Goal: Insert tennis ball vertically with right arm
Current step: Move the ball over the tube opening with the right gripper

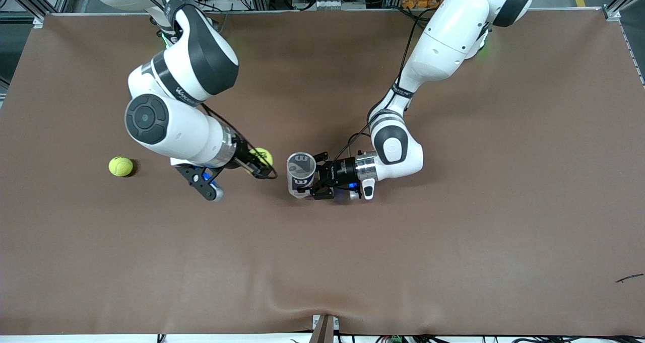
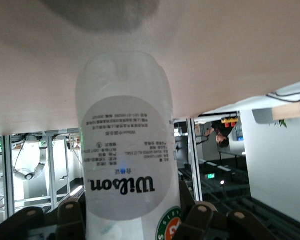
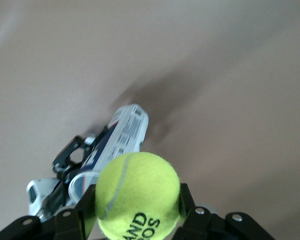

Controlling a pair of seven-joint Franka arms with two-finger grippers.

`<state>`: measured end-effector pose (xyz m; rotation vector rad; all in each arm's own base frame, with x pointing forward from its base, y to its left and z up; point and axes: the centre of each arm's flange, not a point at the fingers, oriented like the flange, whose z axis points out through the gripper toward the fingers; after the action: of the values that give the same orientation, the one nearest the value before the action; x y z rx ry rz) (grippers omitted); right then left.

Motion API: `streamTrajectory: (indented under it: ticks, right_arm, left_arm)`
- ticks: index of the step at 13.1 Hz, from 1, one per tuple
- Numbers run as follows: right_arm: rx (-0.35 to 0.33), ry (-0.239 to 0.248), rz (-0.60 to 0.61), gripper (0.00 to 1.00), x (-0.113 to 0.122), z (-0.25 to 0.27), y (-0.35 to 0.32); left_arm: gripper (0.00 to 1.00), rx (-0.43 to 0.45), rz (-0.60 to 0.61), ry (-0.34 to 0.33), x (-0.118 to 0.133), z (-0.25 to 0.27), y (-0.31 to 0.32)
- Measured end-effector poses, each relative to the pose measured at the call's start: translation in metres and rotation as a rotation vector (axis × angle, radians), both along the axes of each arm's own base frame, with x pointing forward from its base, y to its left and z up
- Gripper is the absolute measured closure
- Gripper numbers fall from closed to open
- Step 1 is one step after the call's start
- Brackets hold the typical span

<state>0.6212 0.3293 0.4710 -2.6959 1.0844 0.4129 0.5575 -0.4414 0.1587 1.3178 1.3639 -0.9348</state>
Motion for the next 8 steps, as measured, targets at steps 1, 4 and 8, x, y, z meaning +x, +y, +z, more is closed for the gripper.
streamTrajectory:
  ticks: [1, 4, 8]
  right_arm:
    - [0.033, 0.019, -0.028, 0.32, 0.004, 0.000, -0.006]
    - [0.113, 0.067, -0.090, 0.32, 0.013, -0.007, -0.017]
    - [0.097, 0.087, -0.076, 0.32, 0.001, -0.035, 0.026]
  left_arm:
    - [0.34, 0.025, 0.006, 0.005, -0.005, -0.004, -0.003]
    - [0.34, 0.063, 0.001, 0.013, -0.017, -0.015, -0.011]
    - [0.34, 0.068, 0.005, 0.013, -0.015, -0.017, -0.008]
